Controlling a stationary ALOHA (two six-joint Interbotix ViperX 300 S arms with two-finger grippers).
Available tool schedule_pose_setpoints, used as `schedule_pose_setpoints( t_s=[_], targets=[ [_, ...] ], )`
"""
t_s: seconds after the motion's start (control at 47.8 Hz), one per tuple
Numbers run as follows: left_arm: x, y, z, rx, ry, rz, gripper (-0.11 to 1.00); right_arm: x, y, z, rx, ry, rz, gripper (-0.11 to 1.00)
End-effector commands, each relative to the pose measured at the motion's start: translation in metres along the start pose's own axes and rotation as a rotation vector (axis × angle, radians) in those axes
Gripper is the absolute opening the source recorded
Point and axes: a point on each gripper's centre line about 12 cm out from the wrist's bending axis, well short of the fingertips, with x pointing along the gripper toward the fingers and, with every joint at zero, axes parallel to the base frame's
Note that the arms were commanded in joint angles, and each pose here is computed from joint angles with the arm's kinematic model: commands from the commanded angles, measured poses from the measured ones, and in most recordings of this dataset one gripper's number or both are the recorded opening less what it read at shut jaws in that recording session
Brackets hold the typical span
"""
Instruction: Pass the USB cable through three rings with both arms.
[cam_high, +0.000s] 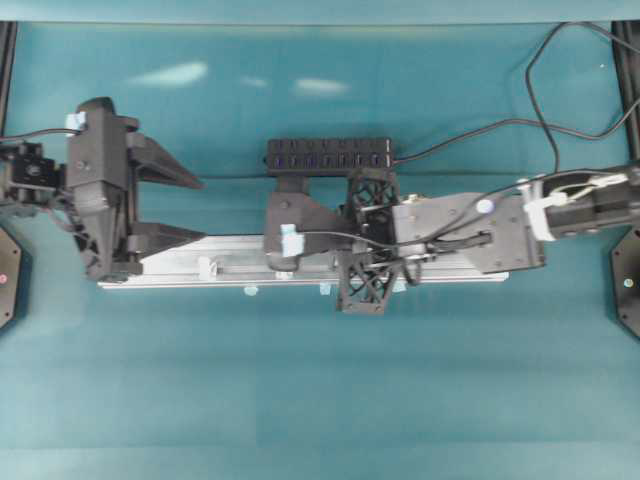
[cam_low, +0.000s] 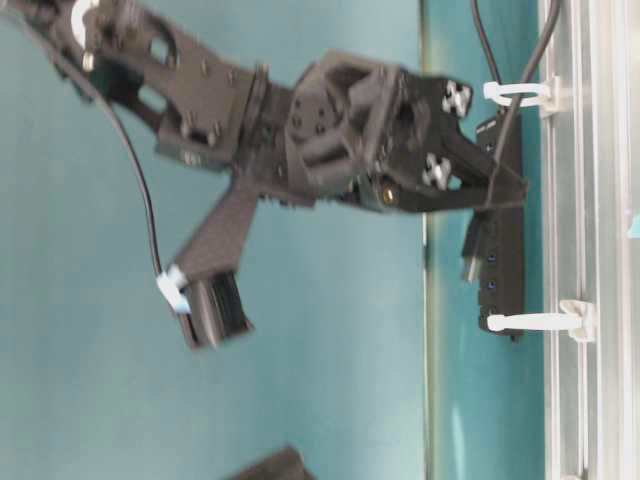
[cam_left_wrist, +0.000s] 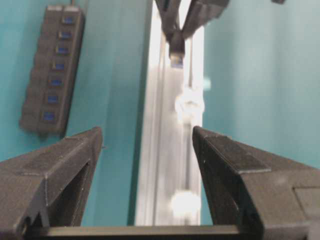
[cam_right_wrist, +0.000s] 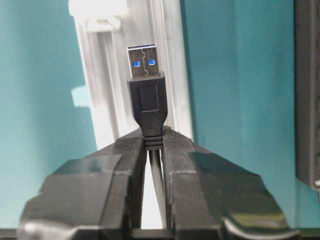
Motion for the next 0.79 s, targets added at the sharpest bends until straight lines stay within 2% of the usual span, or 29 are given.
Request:
schedule_pose_setpoints(
  t_s=[0.0, 0.167, 0.46, 0.774],
  targets=[
    [-0.005, 0.001, 0.006, -0.002, -0.018, 0.003, 0.77, -0.003, 0.009, 0.01, -0.009, -0.007, 0.021, -0.08],
    [-0.004, 0.001, 0.006, -0.003, -0.018, 0.004, 0.77, 0.008, 0.02, 0.012, -0.033, 0.032, 0.04, -0.08],
    [-0.006, 0.001, 0.004, -0.002, -0.015, 0.003, 0.77, 0.012, 0.018, 0.017, -0.016, 0.004, 0.047, -0.08],
    [-0.016, 0.001, 0.004, -0.05, -0.041, 0.003, 0.77, 0.023, 0.013, 0.017, -0.003, 0.018, 0.043, -0.08]
  ],
)
